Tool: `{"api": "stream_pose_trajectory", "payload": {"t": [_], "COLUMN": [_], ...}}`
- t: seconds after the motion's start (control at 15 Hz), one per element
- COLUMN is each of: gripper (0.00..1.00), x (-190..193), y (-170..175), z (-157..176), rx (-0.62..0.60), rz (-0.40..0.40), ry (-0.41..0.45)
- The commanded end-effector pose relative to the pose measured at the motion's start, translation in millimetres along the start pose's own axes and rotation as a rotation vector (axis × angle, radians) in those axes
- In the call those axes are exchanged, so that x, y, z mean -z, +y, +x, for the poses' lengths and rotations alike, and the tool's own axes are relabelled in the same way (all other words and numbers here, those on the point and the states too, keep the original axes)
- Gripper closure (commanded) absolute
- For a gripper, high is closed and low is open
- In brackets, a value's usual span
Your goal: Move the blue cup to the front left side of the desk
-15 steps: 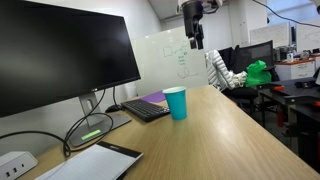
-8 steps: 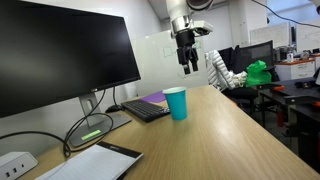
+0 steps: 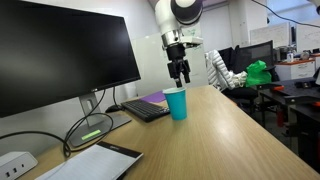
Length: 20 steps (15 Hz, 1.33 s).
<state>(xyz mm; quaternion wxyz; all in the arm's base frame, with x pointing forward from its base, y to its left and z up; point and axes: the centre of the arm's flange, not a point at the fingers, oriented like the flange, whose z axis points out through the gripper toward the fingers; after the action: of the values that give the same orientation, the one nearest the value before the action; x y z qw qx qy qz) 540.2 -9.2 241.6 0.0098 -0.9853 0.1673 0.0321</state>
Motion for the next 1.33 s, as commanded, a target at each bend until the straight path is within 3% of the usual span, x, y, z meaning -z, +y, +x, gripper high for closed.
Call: {"api": "stream_pose_trajectory", "payload": {"t": [0.0,0.53,0.93,1.27], "gripper": [0.39,0.98,0.99,0.99], "x": [-11.6,-20.9,-5.0,-2.5], "y": [-8.8,-15.8,-29.4,-87.8], "z": [14.5,12.7,-0.2,-36.9], "rx": [-0.018,0.009,0.056,0.207], "rz": [-0.012,-0.023,0.007,0.037], "ry": [-0.005,-0.007,0.004,-0.009]}}
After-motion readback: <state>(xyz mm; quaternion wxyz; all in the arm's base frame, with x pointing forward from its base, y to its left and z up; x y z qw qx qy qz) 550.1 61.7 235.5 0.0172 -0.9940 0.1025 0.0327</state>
